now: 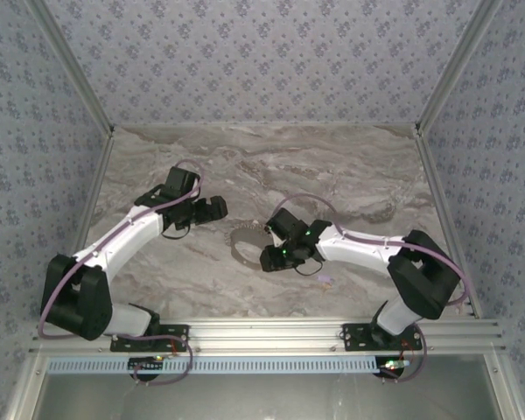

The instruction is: Put the keys on the keyring

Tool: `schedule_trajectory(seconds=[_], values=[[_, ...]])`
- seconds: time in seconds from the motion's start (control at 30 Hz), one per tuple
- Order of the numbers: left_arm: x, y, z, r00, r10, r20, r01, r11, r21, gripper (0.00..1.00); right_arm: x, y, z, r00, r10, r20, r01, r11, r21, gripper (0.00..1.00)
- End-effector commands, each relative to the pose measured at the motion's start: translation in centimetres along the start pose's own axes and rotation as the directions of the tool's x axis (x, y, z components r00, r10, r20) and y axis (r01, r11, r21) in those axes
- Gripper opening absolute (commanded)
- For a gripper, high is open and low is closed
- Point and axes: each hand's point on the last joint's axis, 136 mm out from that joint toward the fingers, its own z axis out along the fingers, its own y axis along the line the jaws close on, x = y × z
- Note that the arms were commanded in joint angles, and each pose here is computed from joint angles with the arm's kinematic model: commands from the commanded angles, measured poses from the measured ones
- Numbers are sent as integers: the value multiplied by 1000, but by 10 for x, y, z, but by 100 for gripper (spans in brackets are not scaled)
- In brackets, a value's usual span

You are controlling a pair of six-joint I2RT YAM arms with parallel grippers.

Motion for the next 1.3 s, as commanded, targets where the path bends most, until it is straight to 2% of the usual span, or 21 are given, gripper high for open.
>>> schedule_trajectory(seconds=[0.0,0.47,1.03,1.27], values=[[4,1,-8,1000,-6,2,6,1000,-9,98,8,1,8,999,25,-32,-25,1000,-17,39],[5,4,-10,1000,11,3,-11,1000,-17,98,-9,-13,18,997,71,-29,-71,997,-1,37],[3,4,-8,1000,12,5,-11,1000,-17,98,-39,-12,11,998,53,20,-53,999,-1,36],[4,4,-9,1000,9,7,-9,1000,-16,98,-40,-15,13,999,44,11,-44,999,13,36]])
